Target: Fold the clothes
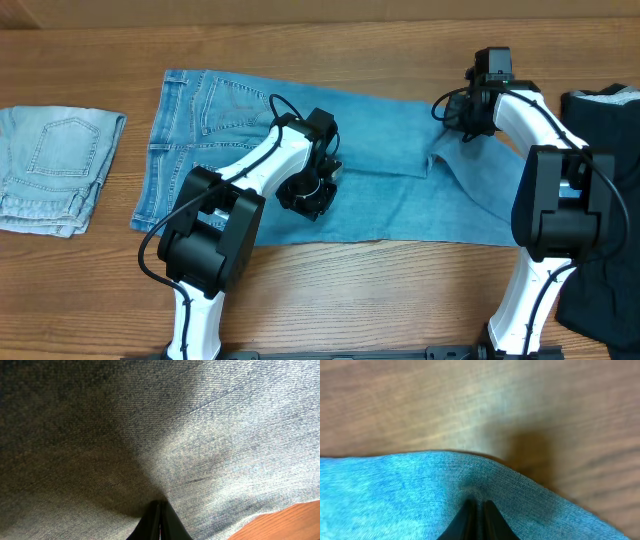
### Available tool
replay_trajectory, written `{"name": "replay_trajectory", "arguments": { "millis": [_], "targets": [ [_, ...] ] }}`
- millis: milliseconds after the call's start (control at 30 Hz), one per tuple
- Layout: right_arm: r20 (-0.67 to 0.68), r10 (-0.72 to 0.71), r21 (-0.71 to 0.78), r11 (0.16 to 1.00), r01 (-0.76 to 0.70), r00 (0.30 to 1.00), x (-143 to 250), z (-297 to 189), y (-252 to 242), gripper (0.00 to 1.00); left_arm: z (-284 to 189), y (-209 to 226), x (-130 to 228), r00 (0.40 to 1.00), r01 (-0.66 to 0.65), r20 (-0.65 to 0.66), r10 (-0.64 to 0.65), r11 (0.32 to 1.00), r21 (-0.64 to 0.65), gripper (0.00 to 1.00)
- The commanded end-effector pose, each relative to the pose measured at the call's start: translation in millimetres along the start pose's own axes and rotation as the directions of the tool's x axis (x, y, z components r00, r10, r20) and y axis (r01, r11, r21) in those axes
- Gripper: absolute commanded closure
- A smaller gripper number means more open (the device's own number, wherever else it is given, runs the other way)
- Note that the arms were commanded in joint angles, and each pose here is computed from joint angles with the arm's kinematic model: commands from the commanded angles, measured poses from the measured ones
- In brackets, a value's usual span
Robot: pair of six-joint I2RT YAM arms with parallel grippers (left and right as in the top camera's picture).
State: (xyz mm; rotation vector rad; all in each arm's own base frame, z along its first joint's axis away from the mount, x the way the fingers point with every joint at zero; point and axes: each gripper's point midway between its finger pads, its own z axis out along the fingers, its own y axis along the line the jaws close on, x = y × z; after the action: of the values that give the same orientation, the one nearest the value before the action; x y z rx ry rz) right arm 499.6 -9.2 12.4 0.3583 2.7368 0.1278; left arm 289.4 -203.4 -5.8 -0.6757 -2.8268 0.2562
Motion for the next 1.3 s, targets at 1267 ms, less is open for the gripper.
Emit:
{"name": "replay_trajectory", "arguments": {
  "millis": [1267],
  "targets": [
    [-0.234,0.370,0.205,0.923,-0.327,0.899,76,-4,-115,0.96,49,36,25,0.988,-0.023,-0.157,0.001,0.990,-0.139,0.83]
  ]
}}
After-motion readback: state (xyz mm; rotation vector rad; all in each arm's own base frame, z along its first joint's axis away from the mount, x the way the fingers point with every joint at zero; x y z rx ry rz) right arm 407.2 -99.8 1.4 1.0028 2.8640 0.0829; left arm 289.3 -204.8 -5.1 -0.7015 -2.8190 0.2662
